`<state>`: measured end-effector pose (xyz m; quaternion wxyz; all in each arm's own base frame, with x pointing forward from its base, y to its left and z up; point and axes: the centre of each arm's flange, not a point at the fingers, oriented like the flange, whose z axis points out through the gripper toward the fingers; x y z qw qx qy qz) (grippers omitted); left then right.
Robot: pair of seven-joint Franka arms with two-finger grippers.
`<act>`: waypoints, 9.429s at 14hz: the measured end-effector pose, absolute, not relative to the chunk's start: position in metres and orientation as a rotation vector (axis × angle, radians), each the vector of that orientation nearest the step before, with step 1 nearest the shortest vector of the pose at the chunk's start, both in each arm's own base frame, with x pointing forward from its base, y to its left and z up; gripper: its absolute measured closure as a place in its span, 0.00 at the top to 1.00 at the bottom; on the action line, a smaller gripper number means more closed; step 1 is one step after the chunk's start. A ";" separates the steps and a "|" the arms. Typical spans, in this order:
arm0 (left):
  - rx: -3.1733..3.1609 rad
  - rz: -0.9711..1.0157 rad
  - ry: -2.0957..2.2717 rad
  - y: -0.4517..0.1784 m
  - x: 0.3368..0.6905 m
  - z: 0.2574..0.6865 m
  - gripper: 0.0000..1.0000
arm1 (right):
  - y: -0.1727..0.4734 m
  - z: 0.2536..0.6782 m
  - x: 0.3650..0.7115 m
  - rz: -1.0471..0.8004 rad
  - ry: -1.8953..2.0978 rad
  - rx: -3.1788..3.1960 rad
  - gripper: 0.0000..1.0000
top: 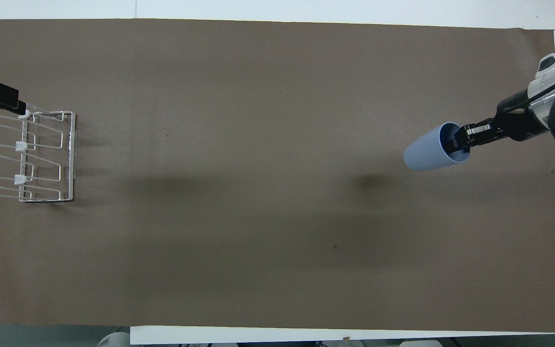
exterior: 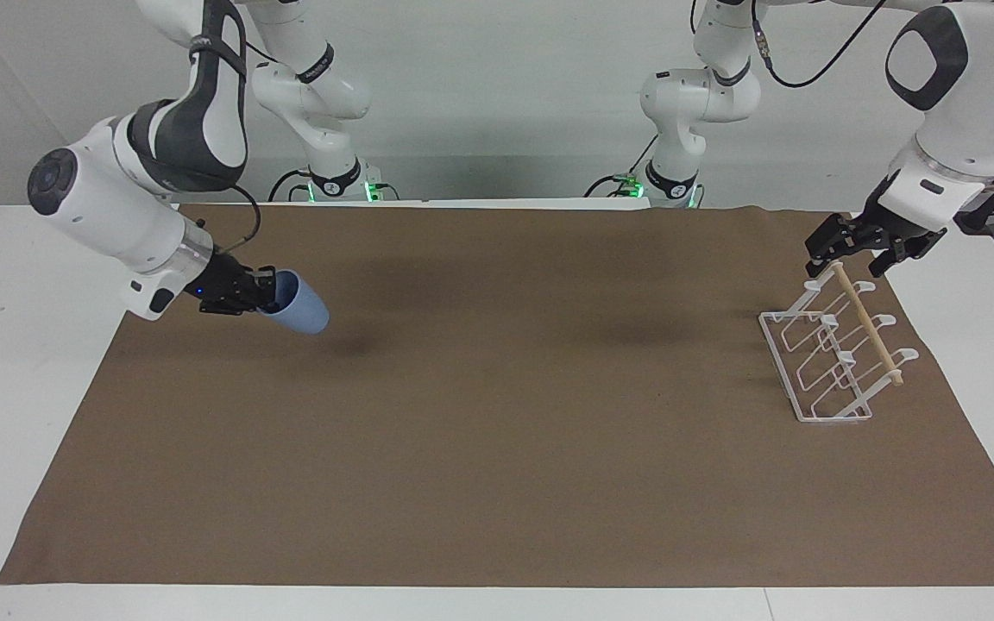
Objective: Hang cup on cup holder
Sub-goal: 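Grasp the blue cup rim and lift it toward the table center, then hold the cup out while the left gripper reaches and grasps its base, then open the right gripper and withdraw while the left gripper holds the cup, then carry the cup toward the rack while the right gripper returns to rest, then lower the cup onto a wooden peg of the rack with the left gripper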
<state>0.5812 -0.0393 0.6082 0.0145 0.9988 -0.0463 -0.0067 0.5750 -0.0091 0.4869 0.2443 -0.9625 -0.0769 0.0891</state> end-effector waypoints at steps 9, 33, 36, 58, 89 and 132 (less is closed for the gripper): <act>3.109 -0.021 -0.144 -0.039 0.581 0.608 1.00 | 0.180 0.521 0.579 0.383 0.291 -2.165 0.04; 2.188 -0.434 1.547 -0.249 0.523 0.568 1.00 | 0.260 0.481 0.556 0.384 0.458 -2.128 0.04; 2.063 -0.532 1.649 -0.278 0.518 0.550 1.00 | 0.259 0.479 0.555 0.385 0.461 -2.129 0.04; 1.887 -0.546 1.790 -0.379 0.491 0.526 0.77 | 0.255 0.479 0.555 0.370 0.477 -2.128 0.07; 2.998 1.754 1.666 -0.084 0.599 0.408 0.77 | -0.015 0.635 0.531 0.198 0.145 -3.135 1.00; 3.155 1.188 1.703 -0.071 0.627 0.514 1.00 | -0.031 0.632 0.527 0.238 0.145 -3.130 1.00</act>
